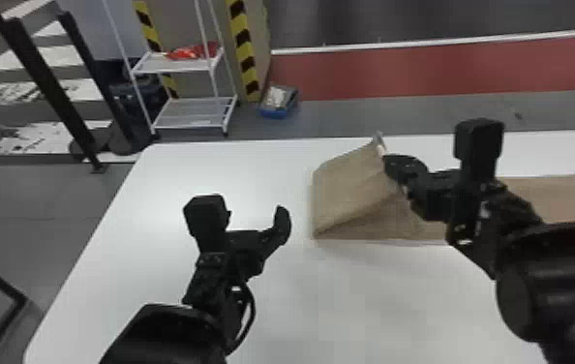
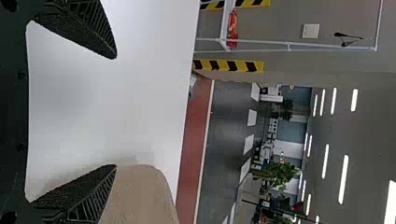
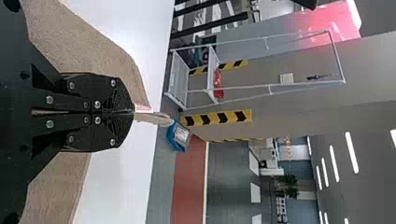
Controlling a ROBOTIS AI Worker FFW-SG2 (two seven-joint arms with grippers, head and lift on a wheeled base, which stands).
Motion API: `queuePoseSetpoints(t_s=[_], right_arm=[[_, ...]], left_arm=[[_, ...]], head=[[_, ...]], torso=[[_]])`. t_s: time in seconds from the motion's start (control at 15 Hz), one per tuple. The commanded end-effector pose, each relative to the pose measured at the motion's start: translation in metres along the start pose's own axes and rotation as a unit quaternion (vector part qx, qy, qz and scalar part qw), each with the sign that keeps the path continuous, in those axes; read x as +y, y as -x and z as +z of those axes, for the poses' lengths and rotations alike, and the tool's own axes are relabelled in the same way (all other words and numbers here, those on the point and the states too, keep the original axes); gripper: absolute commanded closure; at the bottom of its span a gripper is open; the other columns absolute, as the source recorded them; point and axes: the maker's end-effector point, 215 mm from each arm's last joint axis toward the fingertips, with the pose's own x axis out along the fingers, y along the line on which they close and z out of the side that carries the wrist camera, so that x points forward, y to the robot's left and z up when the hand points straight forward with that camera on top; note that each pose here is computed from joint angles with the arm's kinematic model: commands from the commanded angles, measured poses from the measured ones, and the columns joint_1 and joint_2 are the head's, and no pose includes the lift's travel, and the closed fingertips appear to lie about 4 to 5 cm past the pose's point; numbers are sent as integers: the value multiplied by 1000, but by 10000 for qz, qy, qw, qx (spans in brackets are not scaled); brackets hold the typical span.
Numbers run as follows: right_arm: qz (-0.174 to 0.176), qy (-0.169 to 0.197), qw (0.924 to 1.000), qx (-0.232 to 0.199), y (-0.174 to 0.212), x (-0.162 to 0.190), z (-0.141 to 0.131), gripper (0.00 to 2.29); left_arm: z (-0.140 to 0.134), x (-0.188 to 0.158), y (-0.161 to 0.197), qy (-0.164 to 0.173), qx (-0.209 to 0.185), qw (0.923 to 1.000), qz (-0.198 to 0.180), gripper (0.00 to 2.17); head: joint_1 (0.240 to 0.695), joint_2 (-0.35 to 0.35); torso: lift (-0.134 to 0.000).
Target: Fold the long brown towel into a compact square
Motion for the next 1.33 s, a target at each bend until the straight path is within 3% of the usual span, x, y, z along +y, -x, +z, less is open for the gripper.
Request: queuePoseSetpoints(t_s=[0.0, 0.13, 0.2, 0.27, 0.4, 0.53, 0.67, 0.87, 1.07, 1.27], right_arm=[[-521, -430, 9977, 74, 36, -77, 1, 1207], [-994, -502, 9937, 142, 60, -136, -9, 1207], [-1130, -673, 9908, 314, 66, -157, -32, 1207], [-1148, -836, 9887, 485, 66, -168, -58, 1207], [-1108, -808, 9889, 566, 58, -163, -74, 1207], [-1046, -715, 9910, 435, 58, -156, -56, 1207], [-1032, -830, 9911, 129, 74, -163, -12, 1207], [-1332, -793, 9878, -162, 112, -228, 34, 1207], [-1763, -934, 9798, 162, 135, -298, -12, 1207], [-1868, -917, 9772, 425, 134, -312, -50, 1207]], left_arm=[[0, -1, 0, -17, 9, 10000, -7, 36], [2, 0, 2, -13, -14, 10000, -2, 36], [2, 0, 4, -9, -21, 10000, -2, 36], [2, -2, 5, -47, -53, 10000, -14, 36], [15, -12, 7, -26, -302, 9995, -90, 36], [20, -20, 8, -102, -395, 9991, -93, 36], [34, -22, 10, -65, -619, 9980, -94, 36], [33, -24, 12, -93, -630, 9979, -94, 36], [31, -26, 17, -173, -643, 9977, -97, 36], [25, -39, 19, -258, -599, 9977, -202, 36]], head=[[695, 132], [695, 79], [695, 24], [695, -4], [695, -39], [695, -54], [695, -54], [695, -82], [695, -146], [695, -218]], torso=[[-123], [-123], [-123], [-123], [-123], [-123], [-123], [-123], [-123], [-123]])
